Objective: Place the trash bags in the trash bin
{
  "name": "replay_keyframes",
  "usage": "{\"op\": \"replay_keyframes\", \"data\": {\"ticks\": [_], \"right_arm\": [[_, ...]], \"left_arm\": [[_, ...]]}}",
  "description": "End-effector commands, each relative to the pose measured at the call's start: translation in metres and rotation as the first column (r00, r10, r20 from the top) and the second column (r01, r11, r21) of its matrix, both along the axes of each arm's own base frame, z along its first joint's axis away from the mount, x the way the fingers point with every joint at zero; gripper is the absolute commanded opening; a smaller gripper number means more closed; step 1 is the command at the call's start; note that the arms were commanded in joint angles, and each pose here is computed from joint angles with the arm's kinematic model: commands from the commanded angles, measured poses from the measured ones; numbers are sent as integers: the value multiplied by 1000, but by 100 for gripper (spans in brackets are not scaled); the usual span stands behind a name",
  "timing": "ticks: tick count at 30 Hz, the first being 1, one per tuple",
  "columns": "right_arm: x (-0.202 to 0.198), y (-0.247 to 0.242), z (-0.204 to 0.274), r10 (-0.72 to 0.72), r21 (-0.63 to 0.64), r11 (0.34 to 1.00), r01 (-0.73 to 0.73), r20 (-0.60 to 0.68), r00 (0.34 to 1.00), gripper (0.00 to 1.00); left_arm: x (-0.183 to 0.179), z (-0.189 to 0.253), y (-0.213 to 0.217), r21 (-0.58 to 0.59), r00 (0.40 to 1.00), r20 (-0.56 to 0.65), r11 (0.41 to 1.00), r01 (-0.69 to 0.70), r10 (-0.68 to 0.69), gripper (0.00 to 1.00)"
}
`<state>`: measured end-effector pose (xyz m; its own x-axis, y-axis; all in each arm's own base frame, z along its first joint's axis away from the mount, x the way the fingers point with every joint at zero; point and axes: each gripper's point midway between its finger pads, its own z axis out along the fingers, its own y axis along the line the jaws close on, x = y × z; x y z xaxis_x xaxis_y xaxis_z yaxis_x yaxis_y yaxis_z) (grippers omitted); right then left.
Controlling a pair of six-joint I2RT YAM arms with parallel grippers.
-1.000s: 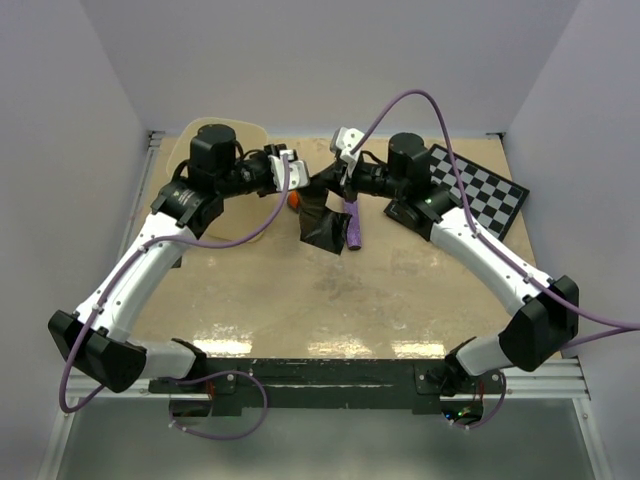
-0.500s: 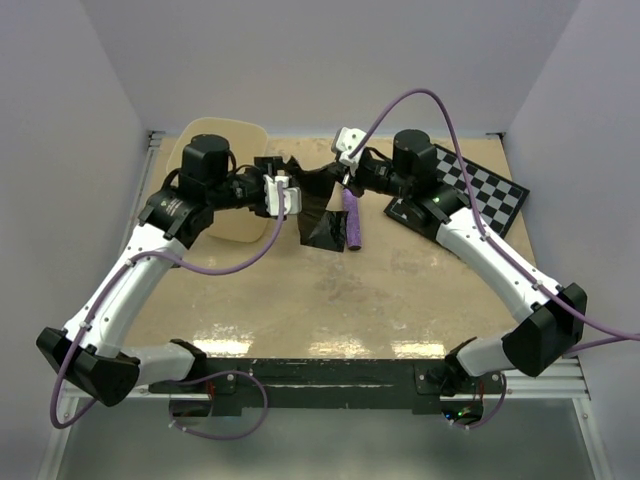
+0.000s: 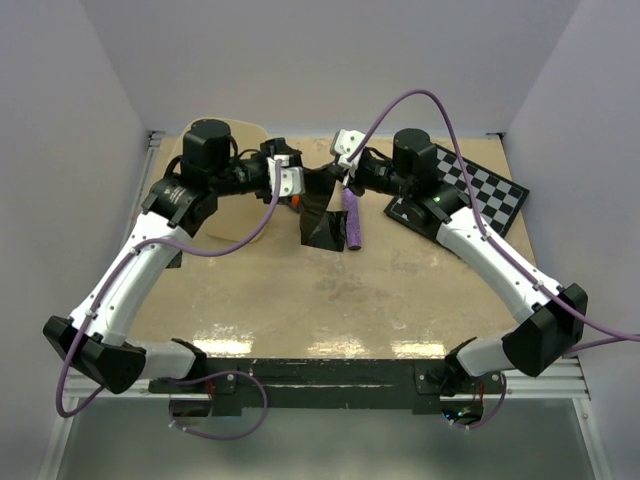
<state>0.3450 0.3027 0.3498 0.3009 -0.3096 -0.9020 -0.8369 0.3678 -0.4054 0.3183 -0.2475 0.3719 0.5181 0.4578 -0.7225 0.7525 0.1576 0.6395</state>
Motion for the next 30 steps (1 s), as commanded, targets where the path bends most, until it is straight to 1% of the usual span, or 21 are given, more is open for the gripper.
{"op": "replay_keyframes", "data": {"ticks": [1, 5, 7, 9, 10, 12, 15, 19, 20, 24, 27, 28, 30], "right_arm": [[-5, -5, 33, -7, 29, 1000, 5, 83, 997, 0], [-4, -5, 33, -9, 26, 1000, 7, 88, 996, 0], [-4, -6, 33, -10, 24, 1000, 8, 90, 996, 0], [-4, -6, 34, -13, 24, 1000, 11, 91, 996, 0], [-4, -7, 35, -15, 27, 1000, 13, 95, 995, 0], [-3, -7, 35, -20, 28, 999, 17, 95, 995, 0], [-3, -9, 34, -27, 25, 999, 24, 99, 995, 0], [-4, -10, 28, -27, 13, 1000, 26, 91, 995, 0], [-4, -10, 28, -28, 14, 1000, 27, 91, 995, 0], [-1, -8, 27, -25, 11, 1000, 24, 86, 996, 0], [-1, -6, 28, -18, 15, 1000, 17, 85, 996, 0], [0, -5, 29, -15, 16, 1000, 14, 86, 996, 0], [-2, -5, 29, -8, 13, 1000, 7, 90, 996, 0]], "left_arm": [[-8, 15, -6, 37, 990, 83, 993, 110, -113, 65], [2, 9, -10, 112, 975, 152, 983, 145, -161, 66], [7, 4, -10, 159, 969, 166, 975, 154, -180, 65], [13, -7, -8, 215, 968, 159, 964, 157, -193, 63], [14, -19, -5, 266, 968, 143, 950, 165, -208, 59], [20, -34, 0, 327, 970, 123, 932, 158, -208, 50], [30, -38, 7, 351, 977, 147, 931, 96, -156, 31], [38, -26, 10, 283, 975, 212, 959, 8, -71, 1], [39, -20, 9, 257, 972, 228, 966, -6, -54, 0], [36, 0, 7, 151, 976, 220, 988, -36, 2, 0], [32, 8, 4, 74, 985, 169, 996, -43, 30, 0], [29, 9, 3, 58, 988, 149, 998, -36, 27, 5], [23, 8, 2, 49, 994, 102, 998, -29, 24, 44]]}}
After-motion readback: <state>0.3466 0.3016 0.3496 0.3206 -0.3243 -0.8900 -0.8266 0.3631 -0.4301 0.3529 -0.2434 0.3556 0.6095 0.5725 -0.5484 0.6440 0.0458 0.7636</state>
